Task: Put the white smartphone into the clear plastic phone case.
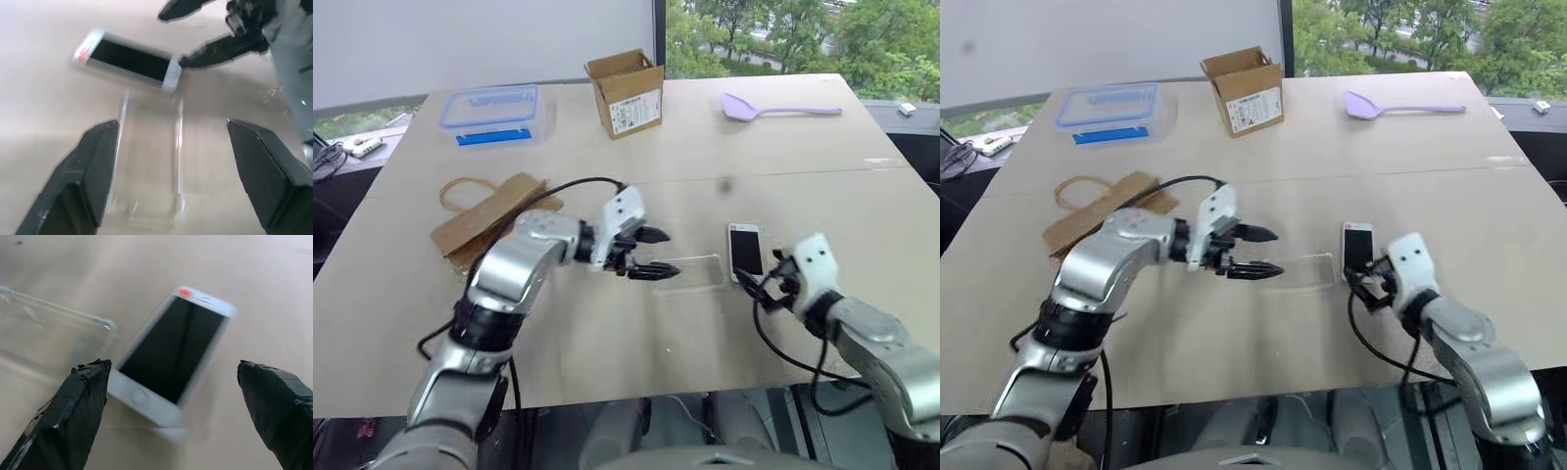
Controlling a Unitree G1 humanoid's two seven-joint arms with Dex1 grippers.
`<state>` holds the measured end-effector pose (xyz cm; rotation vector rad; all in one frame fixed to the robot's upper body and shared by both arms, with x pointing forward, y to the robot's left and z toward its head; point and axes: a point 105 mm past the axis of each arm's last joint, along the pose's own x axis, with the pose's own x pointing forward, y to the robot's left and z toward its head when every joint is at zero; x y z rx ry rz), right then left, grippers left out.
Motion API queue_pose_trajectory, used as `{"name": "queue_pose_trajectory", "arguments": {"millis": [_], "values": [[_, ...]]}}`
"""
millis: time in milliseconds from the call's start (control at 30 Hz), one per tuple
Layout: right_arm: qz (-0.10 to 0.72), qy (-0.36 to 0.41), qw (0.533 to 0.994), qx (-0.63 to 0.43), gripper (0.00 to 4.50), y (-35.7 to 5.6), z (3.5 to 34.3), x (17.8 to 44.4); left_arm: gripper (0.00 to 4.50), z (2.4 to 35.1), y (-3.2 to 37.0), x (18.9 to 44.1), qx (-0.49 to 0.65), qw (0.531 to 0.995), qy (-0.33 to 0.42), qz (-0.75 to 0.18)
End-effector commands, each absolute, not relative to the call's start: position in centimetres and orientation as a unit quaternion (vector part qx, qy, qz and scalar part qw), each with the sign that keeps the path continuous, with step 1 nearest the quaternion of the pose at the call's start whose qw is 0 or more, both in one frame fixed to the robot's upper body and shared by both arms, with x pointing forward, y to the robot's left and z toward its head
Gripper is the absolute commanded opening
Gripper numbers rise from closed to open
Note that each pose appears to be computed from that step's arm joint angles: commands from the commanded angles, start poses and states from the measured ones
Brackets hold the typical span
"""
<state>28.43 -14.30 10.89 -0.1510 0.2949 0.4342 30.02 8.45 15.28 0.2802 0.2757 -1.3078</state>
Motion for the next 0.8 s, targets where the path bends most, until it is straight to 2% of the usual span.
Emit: {"name": "queue_pose_trajectory", "arguments": {"millis": [33,133,400,633,800], "values": [[0.179,0.169,0.967,-0.069,4.50,-14.2,10.3,30.4,3.74,17.8,9.4,29.4,0.130,0.800,0.031,-0.584],[0.135,0.201,0.966,-0.094,4.50,-15.4,9.1,31.5,3.74,18.0,10.6,28.5,0.117,0.815,0.002,-0.567],[0.131,0.244,0.952,-0.127,4.50,-16.5,7.9,31.5,3.74,18.4,12.8,25.3,0.096,0.817,-0.024,-0.568],[0.166,0.315,0.925,-0.130,4.50,-16.7,6.5,29.2,3.74,17.9,13.3,23.1,0.081,0.797,-0.016,-0.598],[0.159,0.343,0.919,-0.113,4.50,-18.5,6.1,28.3,3.74,17.3,14.6,23.3,0.088,0.792,-0.001,-0.604]]}}
